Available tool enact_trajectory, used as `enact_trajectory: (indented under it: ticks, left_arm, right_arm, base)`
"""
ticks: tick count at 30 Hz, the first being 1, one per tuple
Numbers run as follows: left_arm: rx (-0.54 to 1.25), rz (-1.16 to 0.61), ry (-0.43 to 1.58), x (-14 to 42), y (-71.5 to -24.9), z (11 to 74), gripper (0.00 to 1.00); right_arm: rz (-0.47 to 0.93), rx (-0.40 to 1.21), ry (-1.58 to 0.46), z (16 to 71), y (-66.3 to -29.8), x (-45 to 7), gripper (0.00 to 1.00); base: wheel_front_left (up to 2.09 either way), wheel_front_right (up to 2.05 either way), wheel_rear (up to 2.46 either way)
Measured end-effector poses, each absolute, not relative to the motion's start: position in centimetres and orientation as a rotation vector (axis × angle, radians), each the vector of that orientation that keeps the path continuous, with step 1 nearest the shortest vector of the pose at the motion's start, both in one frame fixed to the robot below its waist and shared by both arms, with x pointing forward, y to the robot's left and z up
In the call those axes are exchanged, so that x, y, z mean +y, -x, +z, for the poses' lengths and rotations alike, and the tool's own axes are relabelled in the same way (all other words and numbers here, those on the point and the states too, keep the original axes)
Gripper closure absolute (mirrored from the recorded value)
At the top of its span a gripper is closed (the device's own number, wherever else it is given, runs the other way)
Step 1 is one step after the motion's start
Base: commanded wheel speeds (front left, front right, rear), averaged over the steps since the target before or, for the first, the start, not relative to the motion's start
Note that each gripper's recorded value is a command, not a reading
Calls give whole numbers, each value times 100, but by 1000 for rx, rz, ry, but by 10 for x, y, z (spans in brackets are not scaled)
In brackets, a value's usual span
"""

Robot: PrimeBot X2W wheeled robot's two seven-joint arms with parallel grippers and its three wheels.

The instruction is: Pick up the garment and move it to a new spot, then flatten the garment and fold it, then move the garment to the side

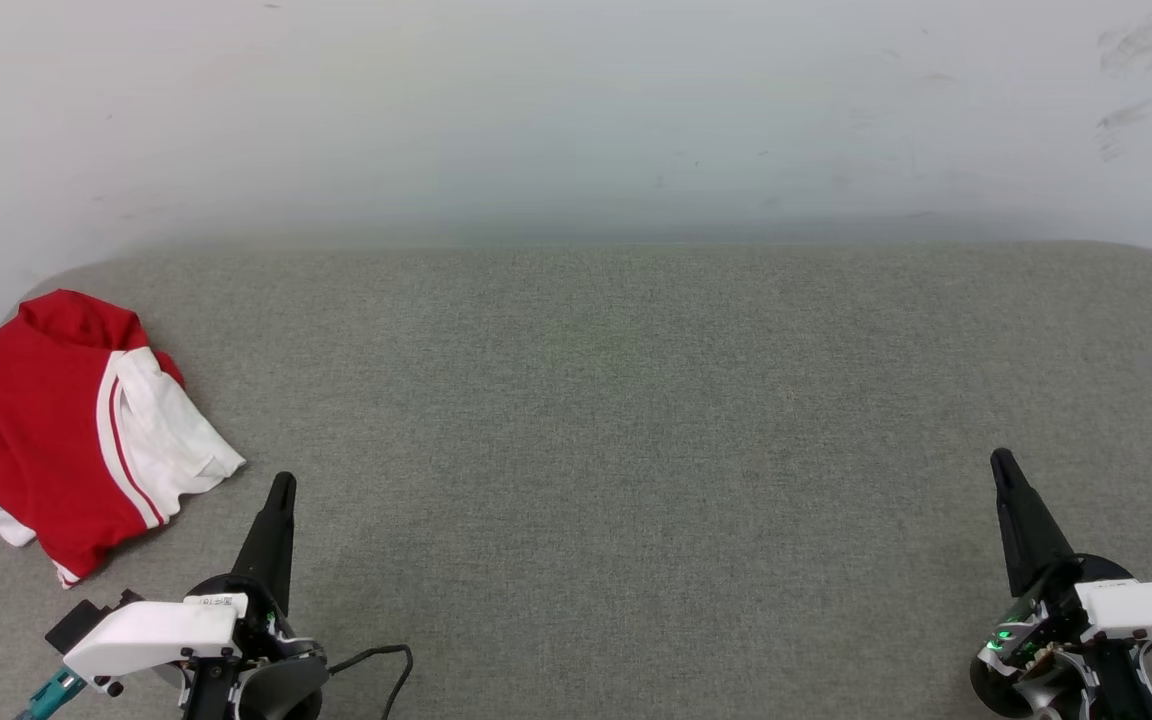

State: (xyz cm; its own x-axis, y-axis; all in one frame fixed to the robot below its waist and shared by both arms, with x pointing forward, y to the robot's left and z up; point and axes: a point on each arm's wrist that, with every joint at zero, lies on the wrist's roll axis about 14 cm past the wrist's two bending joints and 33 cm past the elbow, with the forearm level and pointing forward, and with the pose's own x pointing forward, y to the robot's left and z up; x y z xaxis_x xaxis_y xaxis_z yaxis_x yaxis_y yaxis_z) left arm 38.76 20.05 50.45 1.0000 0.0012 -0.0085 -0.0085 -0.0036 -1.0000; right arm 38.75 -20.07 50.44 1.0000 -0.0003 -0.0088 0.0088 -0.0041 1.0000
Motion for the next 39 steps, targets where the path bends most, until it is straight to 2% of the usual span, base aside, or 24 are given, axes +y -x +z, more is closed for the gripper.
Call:
enact_trajectory:
  ticks: [39]
  left_arm:
    - [6, 8, 1574, 200, -388, 505, 100]
  right_arm:
    - [-7, 7, -1575, 504, -387, -201, 100]
  base:
    - [0, 0, 0]
